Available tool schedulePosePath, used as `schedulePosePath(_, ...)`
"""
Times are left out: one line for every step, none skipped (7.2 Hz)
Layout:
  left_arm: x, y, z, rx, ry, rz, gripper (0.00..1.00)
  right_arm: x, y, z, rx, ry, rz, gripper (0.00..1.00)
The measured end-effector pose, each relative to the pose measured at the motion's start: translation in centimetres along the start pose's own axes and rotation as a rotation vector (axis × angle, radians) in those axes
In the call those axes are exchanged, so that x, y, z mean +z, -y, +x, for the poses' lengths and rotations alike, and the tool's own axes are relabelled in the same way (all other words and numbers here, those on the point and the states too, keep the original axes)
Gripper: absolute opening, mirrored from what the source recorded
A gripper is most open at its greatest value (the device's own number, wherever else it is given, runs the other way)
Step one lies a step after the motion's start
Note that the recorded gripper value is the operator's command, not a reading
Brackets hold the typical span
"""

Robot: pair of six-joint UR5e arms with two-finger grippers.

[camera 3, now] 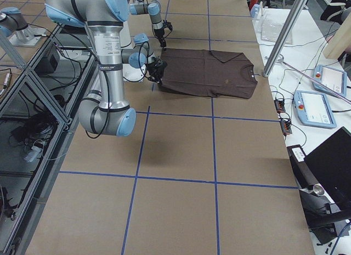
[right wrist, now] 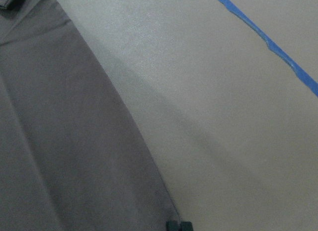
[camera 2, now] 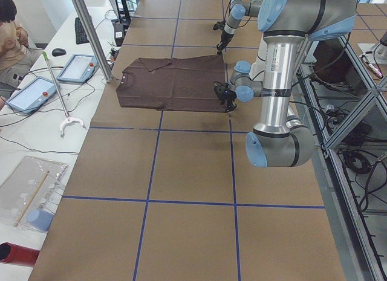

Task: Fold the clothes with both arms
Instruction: 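Grasp both hem corners with the left and right grippers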

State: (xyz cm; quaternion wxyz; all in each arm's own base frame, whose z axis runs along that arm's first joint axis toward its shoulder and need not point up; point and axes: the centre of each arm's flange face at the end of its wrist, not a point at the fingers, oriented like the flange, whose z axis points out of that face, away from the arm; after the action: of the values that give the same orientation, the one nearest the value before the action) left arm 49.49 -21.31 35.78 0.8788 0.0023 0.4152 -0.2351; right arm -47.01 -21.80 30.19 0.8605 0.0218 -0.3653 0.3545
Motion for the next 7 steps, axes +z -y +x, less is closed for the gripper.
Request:
schedulePosePath(0.1, -0.1, -0.3, 0.0, 0.007, 0.0, 0.45, 0.0, 0.0, 0.0, 0.0, 0.0, 0.0, 0.0)
schedulePosePath(0.2, -0.1, -0.4, 0.0, 0.009, 0.0, 0.05, 0.0, 0.0, 0.0, 0.0, 0.0, 0.0, 0.0)
schedulePosePath(0.2, -0.1, -0.5, 0.0, 0.01, 0.0, 0.0, 0.0, 0.0, 0.0, 0.001, 0.0, 0.0, 0.0)
schedulePosePath(0.1, 0.0, -0.5, -0.001, 0.009, 0.0, 0.0, 0.0, 0.1, 0.0, 0.001, 0.0, 0.001, 0.0)
schedulePosePath(-0.3, 0.0, -0.4, -0.002, 0.006, 0.0, 0.0, 0.0, 0.1, 0.0, 0.001, 0.0, 0.001, 0.0)
schedulePosePath(-1.3, 0.0, 0.0, -0.003, -0.002, -0.004, 0.0, 0.0, 0.1, 0.0, 0.001, 0.001, 0.001, 0.0)
schedulePosePath(-2.9, -0.2, 0.6, -0.003, -0.015, -0.012, 0.0, -0.1, 0.1, -0.1, 0.001, 0.002, 0.0, 0.0)
